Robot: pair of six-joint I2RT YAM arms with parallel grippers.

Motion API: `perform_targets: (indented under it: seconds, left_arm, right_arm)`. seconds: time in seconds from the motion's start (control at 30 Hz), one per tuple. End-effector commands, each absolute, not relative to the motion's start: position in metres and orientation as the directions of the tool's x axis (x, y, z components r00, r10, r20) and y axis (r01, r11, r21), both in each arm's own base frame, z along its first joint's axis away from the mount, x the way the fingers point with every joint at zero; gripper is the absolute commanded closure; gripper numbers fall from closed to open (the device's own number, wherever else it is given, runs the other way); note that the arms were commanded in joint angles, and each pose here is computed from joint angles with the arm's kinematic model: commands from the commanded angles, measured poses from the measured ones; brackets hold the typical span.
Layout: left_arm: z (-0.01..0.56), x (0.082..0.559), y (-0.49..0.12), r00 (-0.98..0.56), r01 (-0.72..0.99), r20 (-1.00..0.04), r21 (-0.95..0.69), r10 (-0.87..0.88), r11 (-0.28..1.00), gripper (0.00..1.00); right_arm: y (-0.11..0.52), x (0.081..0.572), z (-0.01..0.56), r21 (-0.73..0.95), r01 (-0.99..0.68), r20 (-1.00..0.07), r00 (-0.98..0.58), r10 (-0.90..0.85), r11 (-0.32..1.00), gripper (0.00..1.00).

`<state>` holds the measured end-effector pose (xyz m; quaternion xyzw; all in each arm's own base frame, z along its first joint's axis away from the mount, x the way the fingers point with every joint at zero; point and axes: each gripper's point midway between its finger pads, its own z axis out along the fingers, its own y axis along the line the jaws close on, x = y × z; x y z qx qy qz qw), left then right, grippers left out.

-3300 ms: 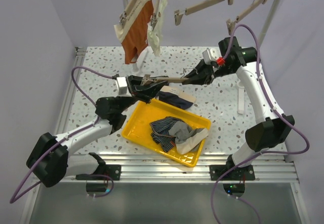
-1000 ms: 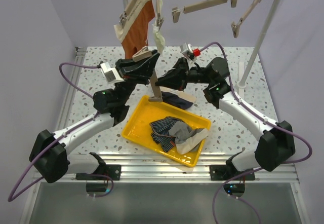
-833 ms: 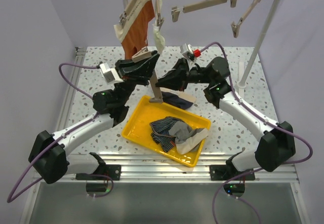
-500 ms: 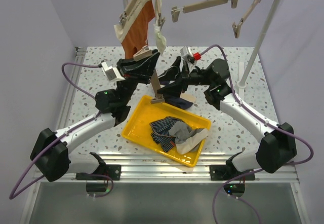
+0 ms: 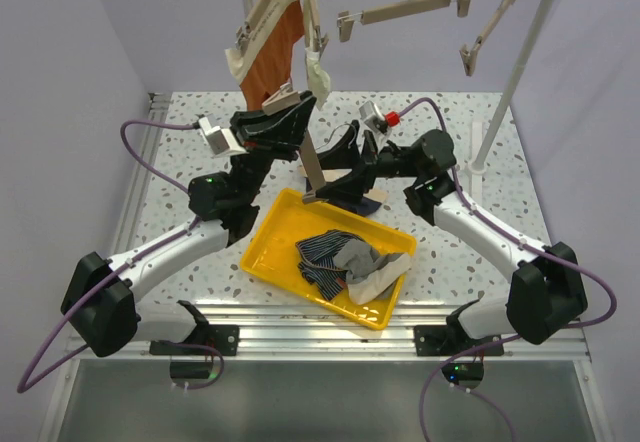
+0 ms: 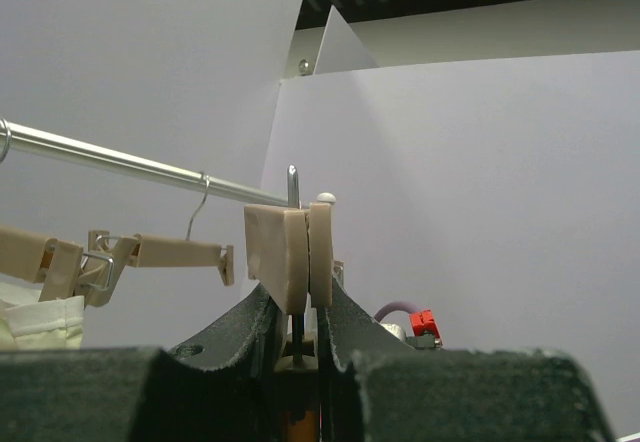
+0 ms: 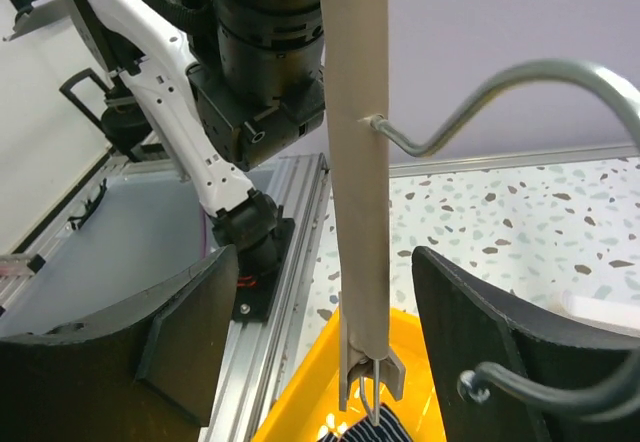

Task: Remove the underwear clipped to the hanger
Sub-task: Place the hanger at the clothesline.

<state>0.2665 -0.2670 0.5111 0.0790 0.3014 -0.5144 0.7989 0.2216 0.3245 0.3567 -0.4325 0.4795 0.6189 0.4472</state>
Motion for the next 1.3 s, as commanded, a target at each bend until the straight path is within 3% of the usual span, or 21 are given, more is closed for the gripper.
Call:
perform_targets:
  seconds: [0.0,0.4,0.5,0.6,0.73,0.83,0.87,0.9,0.93,0.97,1.0,1.03,1.07,1.13,1.27]
  left_arm:
    - [0.592,0.172,-0.181,0.431,0.902,-0.058,0.021,-0.900,0.431,1.00]
    - [0.598,0.172,-0.180,0.431,0.902,-0.016,0.036,-0.902,0.430,1.00]
    - [0.598,0.173,-0.181,0.434,0.901,-0.017,0.036,-0.901,0.433,1.00]
    - [0.596,0.173,-0.180,0.439,0.898,-0.021,0.033,-0.898,0.438,1.00]
    - [0.590,0.180,-0.179,0.450,0.892,-0.057,-0.010,-0.891,0.451,1.00]
    - [0.579,0.189,-0.183,0.457,0.881,-0.148,-0.055,-0.877,0.469,0.82]
    - [0.577,0.187,-0.181,0.460,0.876,-0.180,-0.066,-0.870,0.477,0.59]
    - [0.567,0.203,-0.194,0.456,0.860,-0.288,-0.102,-0.842,0.501,0.48]
    - [0.569,0.199,-0.191,0.458,0.852,-0.318,-0.107,-0.830,0.512,0.40]
    - [0.562,0.205,-0.195,0.455,0.841,-0.370,-0.120,-0.810,0.527,0.22]
    - [0.557,0.209,-0.199,0.461,0.827,-0.418,-0.119,-0.783,0.550,0.17]
    - [0.547,0.213,-0.203,0.444,0.816,-0.487,-0.127,-0.752,0.564,0.13]
    - [0.544,0.214,-0.204,0.443,0.809,-0.514,-0.123,-0.734,0.575,0.08]
    - [0.526,0.222,-0.212,0.429,0.784,-0.614,-0.111,-0.663,0.610,0.04]
    - [0.513,0.221,-0.215,0.430,0.738,-0.762,-0.011,-0.484,0.674,0.00]
  right_arm:
    - [0.316,0.211,0.379,0.141,-0.978,-0.966,-0.170,0.193,-0.154,0.26]
    - [0.328,0.201,0.388,0.175,-0.964,-0.949,-0.219,0.227,-0.201,0.43]
    - [0.329,0.201,0.390,0.168,-0.965,-0.951,-0.212,0.225,-0.200,0.57]
    - [0.328,0.201,0.392,0.125,-0.974,-0.962,-0.166,0.218,-0.191,0.96]
    - [0.320,0.206,0.386,0.110,-0.978,-0.975,-0.142,0.173,-0.178,1.00]
    - [0.304,0.221,0.381,0.088,-0.986,-0.986,-0.107,0.131,-0.139,1.00]
    - [0.295,0.228,0.377,0.084,-0.989,-0.989,-0.098,0.112,-0.122,1.00]
    - [0.289,0.234,0.369,0.083,-0.992,-0.993,-0.090,0.071,-0.092,1.00]
    - [0.284,0.239,0.363,0.086,-0.994,-0.995,-0.089,0.040,-0.073,1.00]
    - [0.276,0.245,0.356,0.072,-0.997,-0.997,-0.072,0.006,-0.038,1.00]
    - [0.272,0.255,0.365,-0.157,-0.987,-0.987,0.158,-0.018,-0.021,1.00]
    - [0.264,0.244,0.337,-0.046,-0.999,-0.992,0.049,-0.117,-0.024,1.00]
    - [0.261,0.246,0.334,-0.150,-0.988,-0.978,0.154,-0.142,-0.038,1.00]
    - [0.252,0.246,0.326,-0.141,-0.990,-0.970,0.140,-0.201,-0.012,1.00]
    - [0.235,0.265,0.315,-0.283,-0.959,-0.893,0.262,-0.366,0.003,1.00]
